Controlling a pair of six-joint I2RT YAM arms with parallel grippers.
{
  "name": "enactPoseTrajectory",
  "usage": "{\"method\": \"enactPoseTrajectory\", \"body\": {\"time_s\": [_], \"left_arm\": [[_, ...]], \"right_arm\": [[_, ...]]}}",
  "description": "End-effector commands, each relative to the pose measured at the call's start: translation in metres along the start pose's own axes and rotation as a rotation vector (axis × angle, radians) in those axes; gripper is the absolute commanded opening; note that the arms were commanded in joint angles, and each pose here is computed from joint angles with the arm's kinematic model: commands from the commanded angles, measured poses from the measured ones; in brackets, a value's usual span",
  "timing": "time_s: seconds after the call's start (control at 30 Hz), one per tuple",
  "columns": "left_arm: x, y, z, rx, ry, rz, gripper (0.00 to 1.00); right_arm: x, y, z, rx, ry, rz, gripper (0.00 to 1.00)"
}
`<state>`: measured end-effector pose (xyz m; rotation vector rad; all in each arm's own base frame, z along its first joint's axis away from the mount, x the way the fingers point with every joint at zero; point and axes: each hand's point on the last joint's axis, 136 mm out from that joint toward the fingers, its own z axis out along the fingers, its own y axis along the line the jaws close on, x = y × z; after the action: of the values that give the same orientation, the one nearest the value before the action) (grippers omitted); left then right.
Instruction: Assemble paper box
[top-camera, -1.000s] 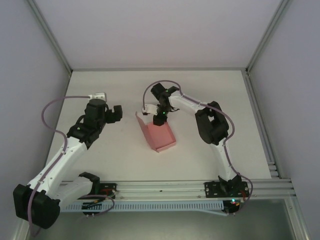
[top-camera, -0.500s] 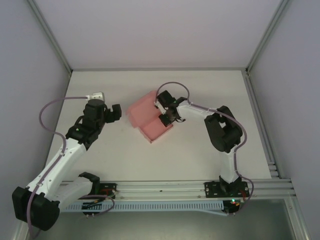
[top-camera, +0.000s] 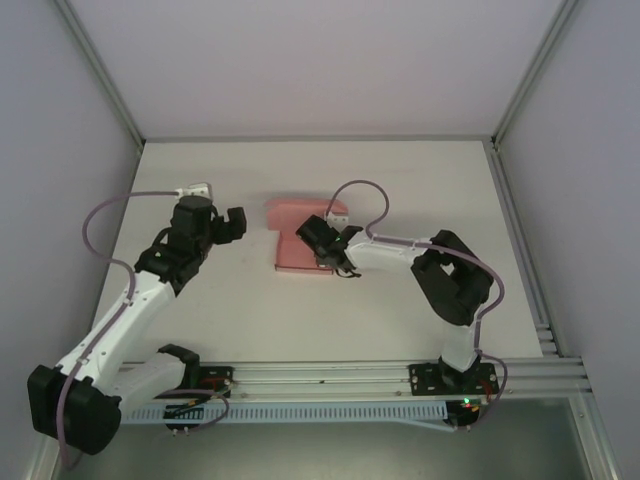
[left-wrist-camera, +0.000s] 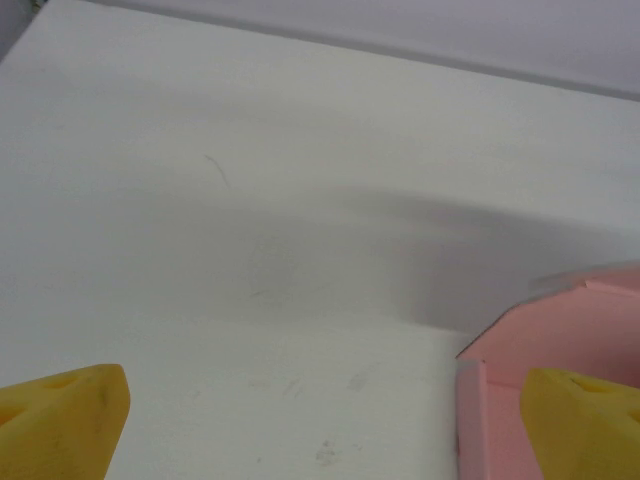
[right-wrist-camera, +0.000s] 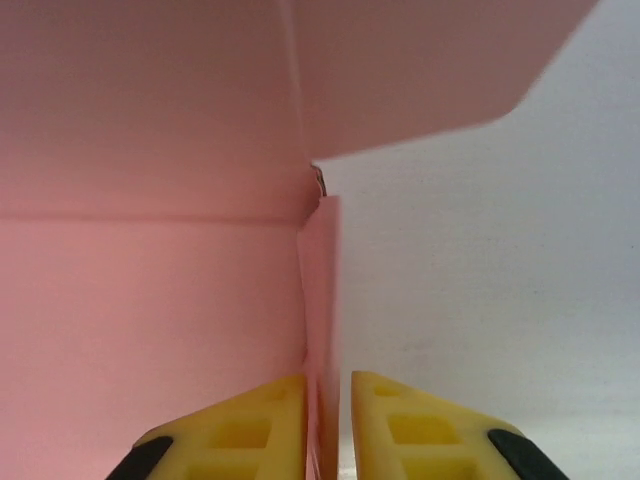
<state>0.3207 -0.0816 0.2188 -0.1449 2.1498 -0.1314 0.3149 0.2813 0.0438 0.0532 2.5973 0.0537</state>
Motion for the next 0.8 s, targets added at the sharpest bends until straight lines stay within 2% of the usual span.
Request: {"method": "enactPoseTrajectory", "body": {"time_s": [0.0, 0.07, 0.13, 0.23, 0.3, 0.4, 0.43, 0.47, 0.53, 0.63, 0.7, 0.77], "left_arm": [[-0.009, -0.013, 0.001, 0.064, -0.010, 0.012, 1.00], [-0.008, -0.016, 0.003, 0.074, -0.004, 0.020, 1.00], [-0.008, -0.019, 0.005, 0.089, 0.000, 0.031, 1.00], [-0.011, -0.027, 0.006, 0.128, -0.001, 0.059, 1.00], [-0.013, -0.035, 0.009, 0.167, -0.011, 0.084, 1.00], [-0.016, -0.051, 0.013, 0.234, -0.005, 0.116, 1.00], [-0.016, -0.053, 0.016, 0.247, 0.005, 0.127, 1.00], [-0.016, -0.057, 0.019, 0.262, 0.016, 0.136, 1.00], [-0.016, -0.066, 0.025, 0.317, 0.035, 0.165, 1.00], [-0.013, -0.074, 0.042, 0.371, 0.072, 0.204, 1.00], [-0.006, -0.071, 0.059, 0.368, 0.102, 0.253, 1.00], [-0.003, -0.067, 0.072, 0.394, 0.122, 0.282, 1.00]], "right_arm": [[-0.009, -0.006, -0.003, 0.022, -0.041, 0.098, 0.21], [-0.013, -0.005, -0.008, 0.016, -0.059, 0.095, 0.27], [-0.021, -0.010, -0.016, 0.028, -0.094, 0.086, 0.27], [-0.042, -0.016, -0.040, 0.021, -0.181, 0.080, 0.40], [-0.057, -0.013, -0.059, -0.024, -0.247, 0.023, 0.54], [-0.084, -0.019, -0.084, -0.015, -0.360, -0.085, 0.77], [-0.092, -0.021, -0.089, -0.017, -0.382, -0.116, 0.86], [-0.099, -0.023, -0.092, -0.032, -0.401, -0.146, 0.99], [-0.115, -0.021, -0.097, -0.107, -0.416, -0.182, 1.00], [-0.138, -0.015, -0.099, -0.314, -0.406, -0.183, 1.00], [-0.146, -0.007, -0.100, -0.468, -0.401, -0.252, 1.00], [-0.147, -0.002, -0.097, -0.548, -0.396, -0.366, 1.00]]}}
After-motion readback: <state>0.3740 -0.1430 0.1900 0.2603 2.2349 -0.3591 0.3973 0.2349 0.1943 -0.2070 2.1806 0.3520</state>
